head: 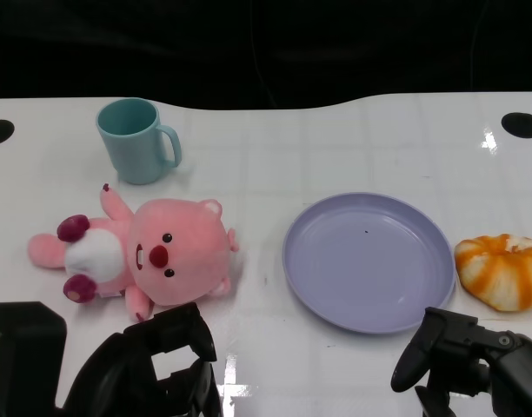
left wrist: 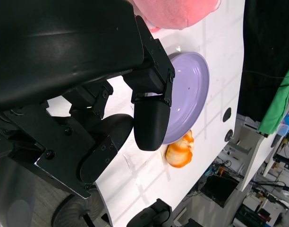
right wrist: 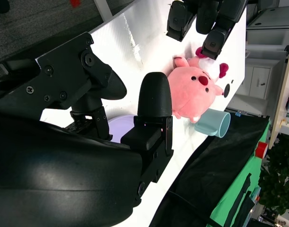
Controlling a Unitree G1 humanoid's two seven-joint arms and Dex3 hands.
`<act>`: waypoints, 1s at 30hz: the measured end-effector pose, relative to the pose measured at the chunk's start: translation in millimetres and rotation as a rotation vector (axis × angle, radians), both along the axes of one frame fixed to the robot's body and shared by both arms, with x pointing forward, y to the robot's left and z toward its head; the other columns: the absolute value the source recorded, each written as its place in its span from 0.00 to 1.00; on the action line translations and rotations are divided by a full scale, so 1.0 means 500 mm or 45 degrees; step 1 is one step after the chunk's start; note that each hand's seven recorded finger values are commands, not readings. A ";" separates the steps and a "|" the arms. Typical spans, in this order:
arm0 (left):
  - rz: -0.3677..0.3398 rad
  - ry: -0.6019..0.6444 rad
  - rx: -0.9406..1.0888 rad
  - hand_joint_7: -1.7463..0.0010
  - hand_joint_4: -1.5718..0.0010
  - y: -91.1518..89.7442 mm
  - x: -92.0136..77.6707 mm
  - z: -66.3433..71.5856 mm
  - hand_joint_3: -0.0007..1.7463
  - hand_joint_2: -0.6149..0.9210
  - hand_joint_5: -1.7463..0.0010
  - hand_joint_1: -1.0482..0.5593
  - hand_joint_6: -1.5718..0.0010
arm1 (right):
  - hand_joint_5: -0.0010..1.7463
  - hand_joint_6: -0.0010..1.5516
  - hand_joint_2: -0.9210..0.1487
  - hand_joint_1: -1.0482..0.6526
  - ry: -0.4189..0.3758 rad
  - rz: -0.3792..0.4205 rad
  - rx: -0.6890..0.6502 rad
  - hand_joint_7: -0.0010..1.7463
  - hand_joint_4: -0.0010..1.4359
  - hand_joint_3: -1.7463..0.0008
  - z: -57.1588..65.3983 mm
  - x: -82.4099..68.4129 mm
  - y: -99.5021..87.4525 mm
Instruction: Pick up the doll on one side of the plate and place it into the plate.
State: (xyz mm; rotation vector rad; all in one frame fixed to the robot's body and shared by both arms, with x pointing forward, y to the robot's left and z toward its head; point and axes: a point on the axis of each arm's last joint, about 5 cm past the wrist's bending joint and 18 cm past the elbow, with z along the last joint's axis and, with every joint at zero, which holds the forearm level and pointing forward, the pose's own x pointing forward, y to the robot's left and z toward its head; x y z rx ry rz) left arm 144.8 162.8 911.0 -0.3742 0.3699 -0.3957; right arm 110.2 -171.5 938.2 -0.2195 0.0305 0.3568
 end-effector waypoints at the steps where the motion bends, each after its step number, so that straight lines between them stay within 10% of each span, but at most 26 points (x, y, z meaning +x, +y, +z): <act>1: 0.000 0.000 0.001 0.01 0.46 0.000 0.000 0.000 0.85 0.64 0.00 0.56 0.55 | 0.98 0.38 0.32 0.59 0.000 0.000 0.000 0.85 0.46 0.34 0.000 0.000 0.000; 30: -0.001 -0.003 0.000 0.02 0.47 0.000 0.000 0.000 0.85 0.65 0.00 0.56 0.56 | 0.98 0.37 0.30 0.61 -0.004 0.002 0.007 0.85 0.44 0.35 0.002 0.000 0.000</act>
